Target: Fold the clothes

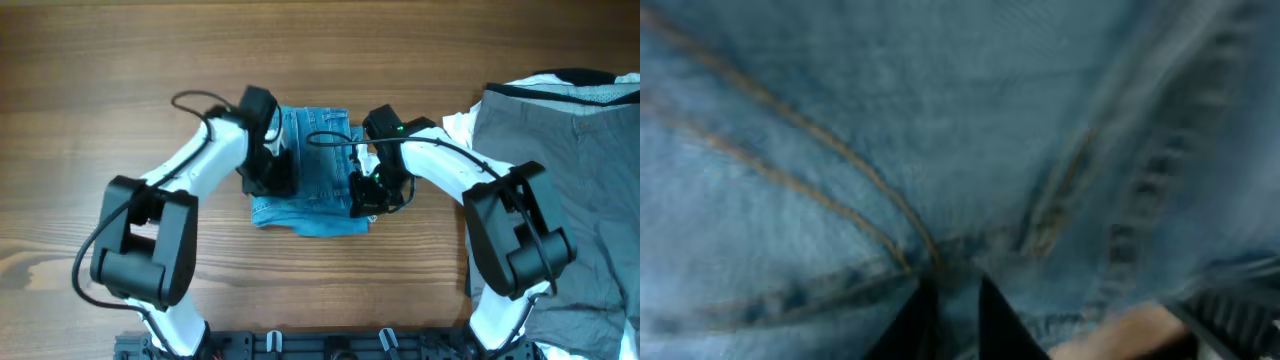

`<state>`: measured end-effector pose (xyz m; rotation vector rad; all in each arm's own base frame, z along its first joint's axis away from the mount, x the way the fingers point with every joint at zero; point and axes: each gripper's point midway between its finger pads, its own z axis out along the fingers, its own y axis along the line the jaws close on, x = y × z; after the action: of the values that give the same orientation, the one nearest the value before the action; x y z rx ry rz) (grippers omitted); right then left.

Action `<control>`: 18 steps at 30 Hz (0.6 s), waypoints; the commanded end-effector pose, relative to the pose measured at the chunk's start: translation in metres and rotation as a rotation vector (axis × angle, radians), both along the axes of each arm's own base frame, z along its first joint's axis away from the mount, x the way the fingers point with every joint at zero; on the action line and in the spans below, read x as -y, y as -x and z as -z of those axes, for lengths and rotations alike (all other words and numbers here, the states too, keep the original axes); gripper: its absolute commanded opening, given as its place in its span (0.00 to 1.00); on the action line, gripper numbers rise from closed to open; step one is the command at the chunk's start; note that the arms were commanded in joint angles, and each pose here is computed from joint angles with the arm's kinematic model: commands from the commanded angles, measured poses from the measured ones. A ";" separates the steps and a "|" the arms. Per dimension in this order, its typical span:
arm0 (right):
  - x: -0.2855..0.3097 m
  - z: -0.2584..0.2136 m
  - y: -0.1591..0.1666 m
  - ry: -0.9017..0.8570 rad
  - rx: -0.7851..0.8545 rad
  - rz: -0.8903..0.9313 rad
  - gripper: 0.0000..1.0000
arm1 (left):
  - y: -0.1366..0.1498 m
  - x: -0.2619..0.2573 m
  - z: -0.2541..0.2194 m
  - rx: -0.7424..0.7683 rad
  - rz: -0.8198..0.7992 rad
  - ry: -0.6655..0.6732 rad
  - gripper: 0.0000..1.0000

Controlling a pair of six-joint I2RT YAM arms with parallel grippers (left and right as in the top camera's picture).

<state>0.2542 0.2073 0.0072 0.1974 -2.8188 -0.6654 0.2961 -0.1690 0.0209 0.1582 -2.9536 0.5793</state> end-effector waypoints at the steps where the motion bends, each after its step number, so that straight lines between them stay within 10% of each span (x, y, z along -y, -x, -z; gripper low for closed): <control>1: 0.019 -0.031 -0.027 0.013 0.153 0.048 0.05 | 0.016 -0.029 0.040 -0.056 -0.176 -0.105 0.12; 6: 0.016 -0.112 -0.048 -0.099 0.435 0.052 0.09 | -0.044 -0.067 0.034 0.136 -0.259 -0.075 0.06; 11: 0.009 -0.174 -0.066 -0.197 0.680 0.062 0.12 | -0.133 -0.051 -0.066 0.350 -0.266 0.300 0.23; 18: -0.010 -0.160 -0.085 -0.265 0.708 -0.001 0.13 | -0.089 -0.043 -0.126 0.194 -0.118 0.276 0.56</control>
<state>0.3358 0.2045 0.1843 0.4538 -3.4290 -1.1248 0.4099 -0.1162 0.1339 0.4460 -3.0504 1.0735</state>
